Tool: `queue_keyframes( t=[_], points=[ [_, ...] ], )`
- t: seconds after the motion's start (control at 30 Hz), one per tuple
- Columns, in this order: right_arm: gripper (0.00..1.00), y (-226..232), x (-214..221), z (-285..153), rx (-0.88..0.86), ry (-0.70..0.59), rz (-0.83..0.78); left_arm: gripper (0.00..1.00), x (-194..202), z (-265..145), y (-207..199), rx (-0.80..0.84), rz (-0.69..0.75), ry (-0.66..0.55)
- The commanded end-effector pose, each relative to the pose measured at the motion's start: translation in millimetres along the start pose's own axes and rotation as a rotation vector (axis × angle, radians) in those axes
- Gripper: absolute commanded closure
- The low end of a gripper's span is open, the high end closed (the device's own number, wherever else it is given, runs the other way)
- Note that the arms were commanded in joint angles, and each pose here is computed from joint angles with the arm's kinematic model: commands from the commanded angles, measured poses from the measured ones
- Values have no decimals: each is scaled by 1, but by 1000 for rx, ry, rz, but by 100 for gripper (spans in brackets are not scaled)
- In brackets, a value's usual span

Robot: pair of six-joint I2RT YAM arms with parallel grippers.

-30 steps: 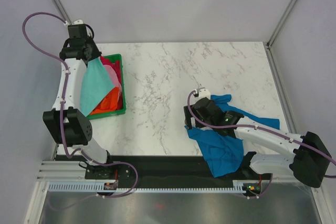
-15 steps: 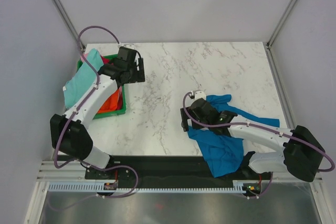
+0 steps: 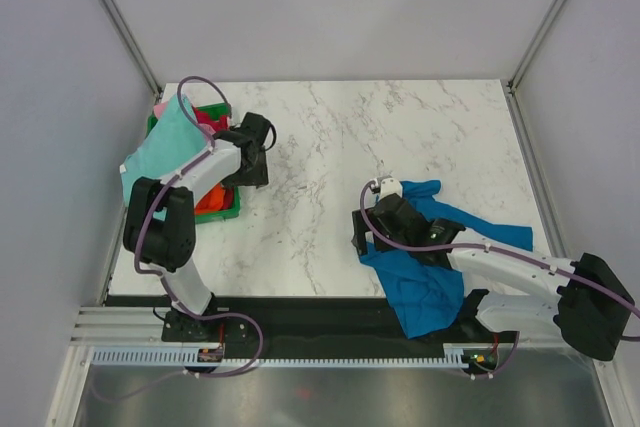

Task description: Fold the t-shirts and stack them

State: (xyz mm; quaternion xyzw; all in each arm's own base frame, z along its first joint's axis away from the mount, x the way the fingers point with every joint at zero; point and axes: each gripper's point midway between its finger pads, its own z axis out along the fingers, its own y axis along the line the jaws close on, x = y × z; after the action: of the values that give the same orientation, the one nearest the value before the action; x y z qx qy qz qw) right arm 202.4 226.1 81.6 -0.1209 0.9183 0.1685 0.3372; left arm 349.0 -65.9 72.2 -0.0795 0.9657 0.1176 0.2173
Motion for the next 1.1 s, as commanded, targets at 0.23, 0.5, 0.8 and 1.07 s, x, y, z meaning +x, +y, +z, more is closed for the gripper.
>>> queue_keyframes(
  t=[0.23, 0.5, 0.8, 1.07],
  points=[
    [2, -10, 4, -1, 37, -1, -21, 98, -7, 47, 41, -73, -119, 66],
    [2, -13, 6, 1, 40, -4, -32, 98, -79, 61, 78, -74, -26, 60],
    [2, -20, 1, 12, 120, -5, 22, 65, -82, 46, 101, -130, 37, 44],
    [2, -37, -21, 4, 259, -62, 92, 0, -87, -59, 54, -2, 17, -184]
  ],
)
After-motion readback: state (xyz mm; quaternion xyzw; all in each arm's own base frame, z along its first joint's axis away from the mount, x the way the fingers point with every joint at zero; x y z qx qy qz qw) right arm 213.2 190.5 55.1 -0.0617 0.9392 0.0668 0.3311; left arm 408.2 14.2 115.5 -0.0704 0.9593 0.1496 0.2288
